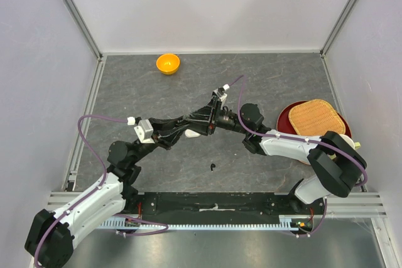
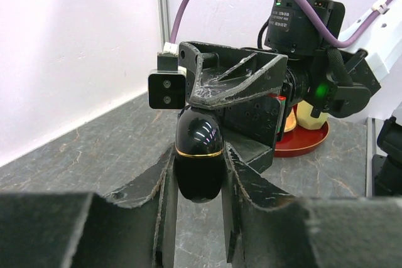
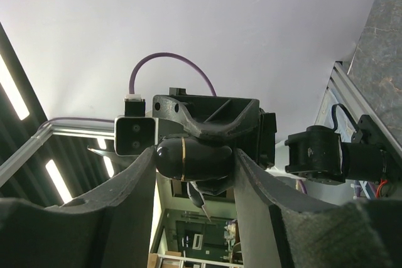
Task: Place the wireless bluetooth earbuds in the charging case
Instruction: Pick up the charging case at the center of the board.
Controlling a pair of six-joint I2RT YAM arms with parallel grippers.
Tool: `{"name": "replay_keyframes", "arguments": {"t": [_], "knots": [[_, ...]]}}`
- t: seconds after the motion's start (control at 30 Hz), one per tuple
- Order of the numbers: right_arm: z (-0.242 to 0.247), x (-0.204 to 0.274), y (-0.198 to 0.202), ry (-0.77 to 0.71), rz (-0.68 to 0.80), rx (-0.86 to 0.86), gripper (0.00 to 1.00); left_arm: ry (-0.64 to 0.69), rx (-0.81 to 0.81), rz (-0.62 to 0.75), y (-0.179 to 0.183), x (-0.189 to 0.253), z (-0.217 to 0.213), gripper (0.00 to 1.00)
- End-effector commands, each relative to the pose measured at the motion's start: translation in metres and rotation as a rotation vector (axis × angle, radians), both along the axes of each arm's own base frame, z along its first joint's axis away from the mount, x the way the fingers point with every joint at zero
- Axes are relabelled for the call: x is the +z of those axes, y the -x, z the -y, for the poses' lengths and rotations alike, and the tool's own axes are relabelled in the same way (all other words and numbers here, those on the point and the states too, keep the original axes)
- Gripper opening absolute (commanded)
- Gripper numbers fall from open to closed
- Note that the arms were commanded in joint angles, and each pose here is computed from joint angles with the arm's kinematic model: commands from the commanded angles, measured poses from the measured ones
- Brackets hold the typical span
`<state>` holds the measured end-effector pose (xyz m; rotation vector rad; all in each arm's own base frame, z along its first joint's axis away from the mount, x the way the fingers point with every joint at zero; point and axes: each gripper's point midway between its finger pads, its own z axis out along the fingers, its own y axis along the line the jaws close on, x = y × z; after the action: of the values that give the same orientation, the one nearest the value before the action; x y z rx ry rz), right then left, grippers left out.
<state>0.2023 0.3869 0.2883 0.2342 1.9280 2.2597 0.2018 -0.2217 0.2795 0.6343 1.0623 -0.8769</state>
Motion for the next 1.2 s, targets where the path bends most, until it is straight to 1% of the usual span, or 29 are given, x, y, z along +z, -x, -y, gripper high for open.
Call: {"name": "replay_keyframes", "arguments": {"t": [0.0, 0.07, 0.1, 0.17, 0.2, 0.27, 0.3, 0.37, 0.4, 0.43, 0.47, 0.5, 0.57, 0.6, 0.63, 0.67, 0.7, 0.77, 0.83, 0.97, 1.17], "knots": [[0.000, 0.009, 0.004, -0.042, 0.036, 0.004, 0.22, 0.053, 0.015, 0.046, 0.000, 0.022, -0.004, 0.12], [0.001, 0.009, 0.005, -0.042, 0.038, 0.003, 0.25, 0.051, 0.019, 0.045, -0.001, 0.021, -0.004, 0.04], [0.001, 0.007, 0.004, -0.034, 0.037, -0.002, 0.33, 0.055, 0.024, 0.044, -0.001, 0.022, -0.005, 0.02], [0.001, 0.006, 0.004, -0.026, 0.047, -0.008, 0.40, 0.059, 0.029, 0.037, -0.001, 0.021, -0.006, 0.02], [0.001, 0.004, 0.003, -0.011, 0.043, -0.017, 0.53, 0.066, 0.040, 0.033, -0.003, 0.021, -0.007, 0.02], [0.004, 0.006, 0.002, 0.004, 0.080, -0.038, 0.66, 0.081, 0.050, 0.026, -0.002, 0.021, -0.010, 0.02], [0.004, -0.001, 0.000, 0.042, 0.076, -0.050, 0.77, 0.086, 0.054, 0.026, -0.002, 0.022, -0.011, 0.02], [0.007, 0.007, -0.003, 0.075, 0.164, -0.096, 0.86, 0.087, 0.048, 0.028, 0.000, 0.021, -0.012, 0.02], [0.007, -0.004, -0.004, 0.145, 0.154, -0.103, 0.92, 0.083, 0.040, 0.027, 0.002, 0.020, -0.011, 0.02], [0.012, 0.001, -0.007, 0.177, 0.233, -0.143, 0.94, 0.083, 0.031, 0.027, 0.003, 0.019, -0.010, 0.02], [0.013, 0.010, -0.010, 0.196, 0.275, -0.162, 0.96, 0.083, 0.023, 0.029, 0.005, 0.020, -0.010, 0.02], [0.017, -0.005, -0.012, 0.280, 0.258, -0.171, 0.97, 0.083, 0.013, 0.026, 0.006, 0.018, -0.009, 0.02], [0.025, 0.008, -0.018, 0.338, 0.376, -0.227, 0.98, 0.106, 0.001, 0.033, 0.009, 0.021, -0.009, 0.02], [0.029, -0.002, -0.018, 0.403, 0.383, -0.225, 0.98, 0.108, -0.005, 0.033, 0.010, 0.018, -0.009, 0.02], [0.033, 0.002, -0.017, 0.423, 0.417, -0.234, 0.98, 0.125, -0.013, 0.048, 0.013, 0.023, -0.009, 0.02], [0.037, 0.009, -0.021, 0.455, 0.491, -0.254, 0.98, 0.129, -0.018, 0.050, 0.013, 0.024, -0.009, 0.02], [0.041, 0.003, -0.019, 0.505, 0.502, -0.246, 0.98, 0.124, -0.032, 0.048, 0.014, 0.023, -0.007, 0.02], [0.046, 0.012, -0.018, 0.532, 0.563, -0.253, 0.98, 0.129, -0.055, 0.061, 0.017, 0.027, -0.005, 0.02], [0.052, 0.005, -0.018, 0.604, 0.616, -0.234, 0.98, 0.126, -0.089, 0.062, 0.021, 0.029, -0.001, 0.02], [0.052, 0.014, -0.012, 0.639, 0.697, -0.201, 0.97, 0.139, -0.128, 0.076, 0.026, 0.035, 0.002, 0.02], [0.045, 0.017, -0.004, 0.641, 0.723, -0.164, 0.96, 0.135, -0.166, 0.086, 0.029, 0.039, 0.007, 0.02]]}}
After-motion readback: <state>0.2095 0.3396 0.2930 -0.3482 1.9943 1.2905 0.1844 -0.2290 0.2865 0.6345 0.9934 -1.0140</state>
